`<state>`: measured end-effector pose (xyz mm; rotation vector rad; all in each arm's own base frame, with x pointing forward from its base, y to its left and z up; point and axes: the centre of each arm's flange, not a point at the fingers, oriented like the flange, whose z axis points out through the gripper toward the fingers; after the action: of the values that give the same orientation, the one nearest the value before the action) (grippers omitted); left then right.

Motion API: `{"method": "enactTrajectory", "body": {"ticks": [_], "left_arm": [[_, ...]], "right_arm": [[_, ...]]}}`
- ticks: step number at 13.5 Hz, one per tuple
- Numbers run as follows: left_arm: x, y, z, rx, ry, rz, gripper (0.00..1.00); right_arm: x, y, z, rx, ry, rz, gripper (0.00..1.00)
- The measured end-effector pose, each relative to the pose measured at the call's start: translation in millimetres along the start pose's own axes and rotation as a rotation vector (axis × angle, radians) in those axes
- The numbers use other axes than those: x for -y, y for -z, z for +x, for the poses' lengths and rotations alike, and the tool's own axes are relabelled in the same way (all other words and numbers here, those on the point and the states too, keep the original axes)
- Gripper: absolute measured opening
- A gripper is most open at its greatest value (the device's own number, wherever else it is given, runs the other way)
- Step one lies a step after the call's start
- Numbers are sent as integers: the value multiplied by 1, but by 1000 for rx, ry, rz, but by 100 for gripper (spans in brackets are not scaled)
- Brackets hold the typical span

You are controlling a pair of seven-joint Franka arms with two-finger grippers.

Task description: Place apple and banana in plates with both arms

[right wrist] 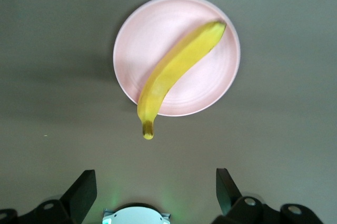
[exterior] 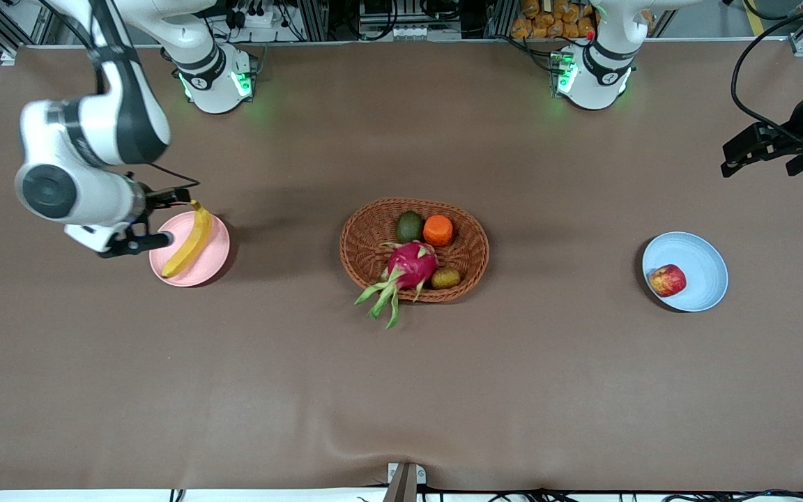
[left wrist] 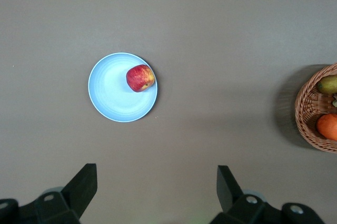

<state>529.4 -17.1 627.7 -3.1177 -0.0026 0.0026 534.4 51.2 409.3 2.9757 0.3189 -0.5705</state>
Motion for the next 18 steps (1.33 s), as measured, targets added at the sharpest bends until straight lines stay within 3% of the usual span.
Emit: {"method": "enactTrajectory", "body": {"ticks": [4, 7, 11, 15, 18], "left_arm": [[0, -2, 1, 4, 0, 0, 100], [0, -2, 1, 3, 0, 0, 100], [0, 0, 2, -2, 0, 0, 100], [0, 1, 2, -2, -1, 0, 100], [-1, 1, 2, -4, -1, 0, 100]], "right_arm": [[-9, 102, -15, -121, -21, -5, 100], [-25, 144, -28, -189, -53, 0, 100], [-62, 187, -66, -292, -121, 91, 100], [-60, 219, -109, -354, -137, 98, 100], [-53, 224, -113, -362, -187, 111, 100]]}}
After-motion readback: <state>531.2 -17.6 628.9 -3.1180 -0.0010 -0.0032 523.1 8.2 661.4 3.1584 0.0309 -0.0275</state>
